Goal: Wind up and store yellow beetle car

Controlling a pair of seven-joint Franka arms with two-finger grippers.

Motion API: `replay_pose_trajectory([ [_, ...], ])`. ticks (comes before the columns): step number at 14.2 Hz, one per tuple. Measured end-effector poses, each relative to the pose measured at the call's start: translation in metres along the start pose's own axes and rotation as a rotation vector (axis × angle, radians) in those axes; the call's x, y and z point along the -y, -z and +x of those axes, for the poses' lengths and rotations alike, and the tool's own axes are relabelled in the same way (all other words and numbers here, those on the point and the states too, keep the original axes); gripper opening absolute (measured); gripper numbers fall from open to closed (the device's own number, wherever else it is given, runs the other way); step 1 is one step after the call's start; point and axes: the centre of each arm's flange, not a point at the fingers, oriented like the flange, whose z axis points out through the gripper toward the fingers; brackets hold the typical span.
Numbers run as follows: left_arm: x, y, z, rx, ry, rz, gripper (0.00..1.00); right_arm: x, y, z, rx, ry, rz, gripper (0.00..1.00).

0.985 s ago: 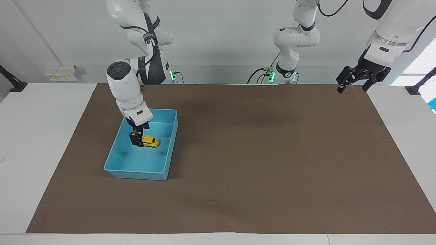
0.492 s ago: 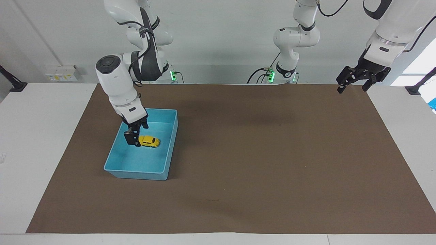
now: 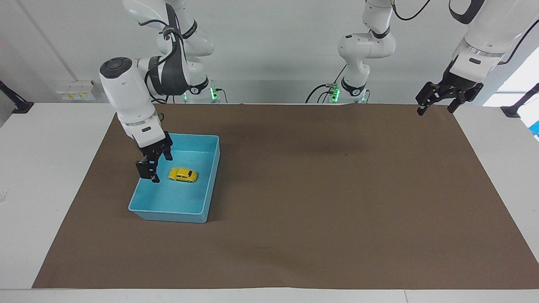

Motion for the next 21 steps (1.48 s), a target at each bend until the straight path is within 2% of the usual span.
replay_pose_trajectory([
  [6, 0.0, 0.0, 0.0, 0.0, 0.0, 0.0, 1.0, 0.003, 0.057, 0.004, -0.005, 0.008, -0.053, 1.0],
  [14, 0.0, 0.0, 0.0, 0.0, 0.0, 0.0, 1.0, -0.011, 0.093, -0.018, -0.004, -0.032, -0.114, 1.0],
  [18, 0.0, 0.0, 0.0, 0.0, 0.0, 0.0, 1.0, -0.011, 0.114, -0.014, 0.001, -0.035, -0.077, 1.0],
  [21, 0.0, 0.0, 0.0, 0.0, 0.0, 0.0, 1.0, -0.012, 0.124, -0.019, 0.005, -0.126, -0.058, 1.0],
])
